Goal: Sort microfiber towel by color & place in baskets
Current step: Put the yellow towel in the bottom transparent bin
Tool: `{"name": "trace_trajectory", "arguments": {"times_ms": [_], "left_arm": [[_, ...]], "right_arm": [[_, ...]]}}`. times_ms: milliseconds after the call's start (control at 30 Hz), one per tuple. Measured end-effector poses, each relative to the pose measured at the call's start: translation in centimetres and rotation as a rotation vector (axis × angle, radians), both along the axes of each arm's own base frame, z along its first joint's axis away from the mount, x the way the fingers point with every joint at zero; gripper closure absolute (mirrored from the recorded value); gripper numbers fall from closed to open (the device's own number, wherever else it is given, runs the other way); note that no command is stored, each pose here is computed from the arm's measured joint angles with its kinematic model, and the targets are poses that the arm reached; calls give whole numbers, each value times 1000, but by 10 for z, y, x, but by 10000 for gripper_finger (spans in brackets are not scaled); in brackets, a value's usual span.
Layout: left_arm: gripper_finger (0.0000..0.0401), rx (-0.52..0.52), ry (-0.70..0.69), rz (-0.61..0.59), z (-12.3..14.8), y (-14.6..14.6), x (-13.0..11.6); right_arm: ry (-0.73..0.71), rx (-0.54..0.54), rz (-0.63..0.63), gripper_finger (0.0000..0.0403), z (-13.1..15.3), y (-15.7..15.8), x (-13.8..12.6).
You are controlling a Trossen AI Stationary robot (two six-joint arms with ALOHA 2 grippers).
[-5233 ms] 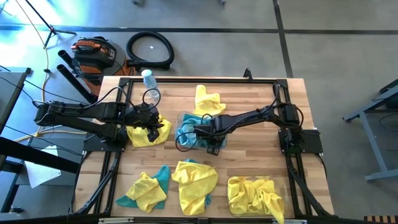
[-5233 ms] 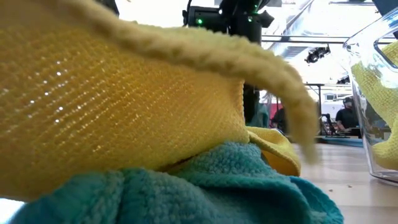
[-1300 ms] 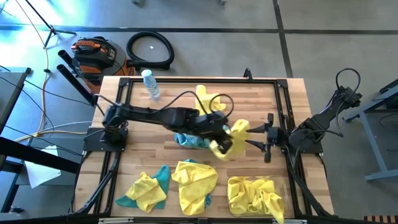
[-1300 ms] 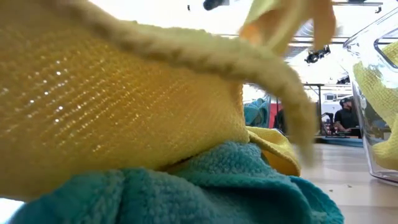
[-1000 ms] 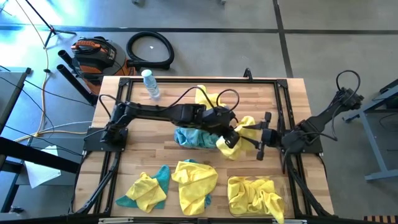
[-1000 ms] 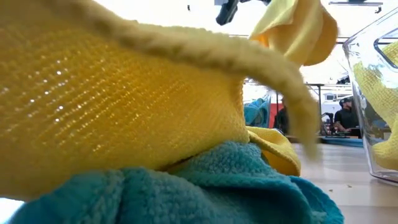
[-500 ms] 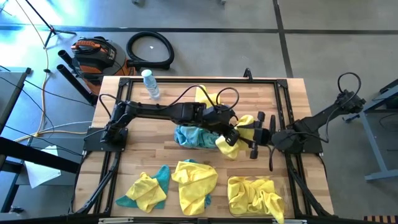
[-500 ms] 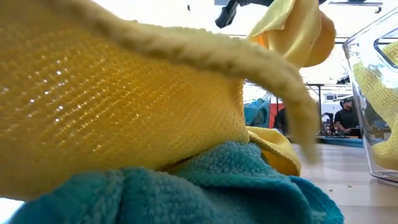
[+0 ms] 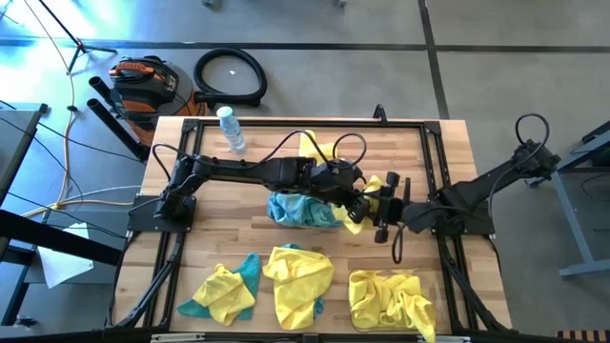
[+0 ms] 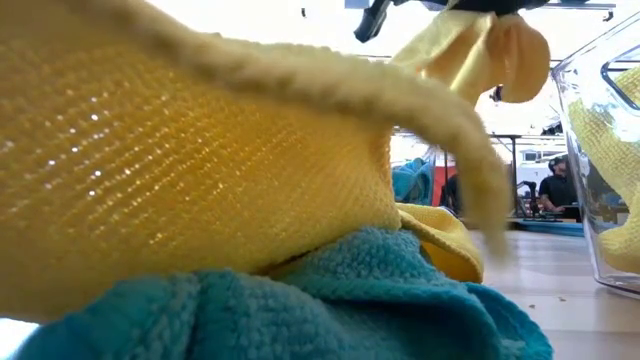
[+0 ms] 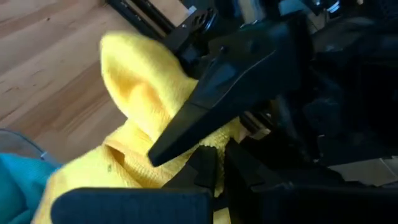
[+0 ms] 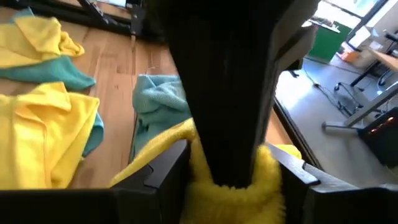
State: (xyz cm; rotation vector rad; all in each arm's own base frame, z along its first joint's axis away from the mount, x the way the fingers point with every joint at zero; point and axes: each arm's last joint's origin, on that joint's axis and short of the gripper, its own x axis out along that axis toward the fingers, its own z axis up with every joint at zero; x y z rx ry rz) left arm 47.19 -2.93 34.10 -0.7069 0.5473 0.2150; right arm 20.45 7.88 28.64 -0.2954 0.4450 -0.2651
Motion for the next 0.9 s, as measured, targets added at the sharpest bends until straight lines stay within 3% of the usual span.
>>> {"name": "trace_trajectory", "arguments": {"times_ms": [267,567,900], "left_arm": [[401,2,-7,1,1,0,0],[378,37,-8,-58,1,-1,0],[306,110,-26,-89,5,9,0]], "right_arm": [[14,53,-58,245,-4,-2,-2],[62,126,-39,385,-9,-1,-5],[114,182,-74,373,-14,-5,-15]]}}
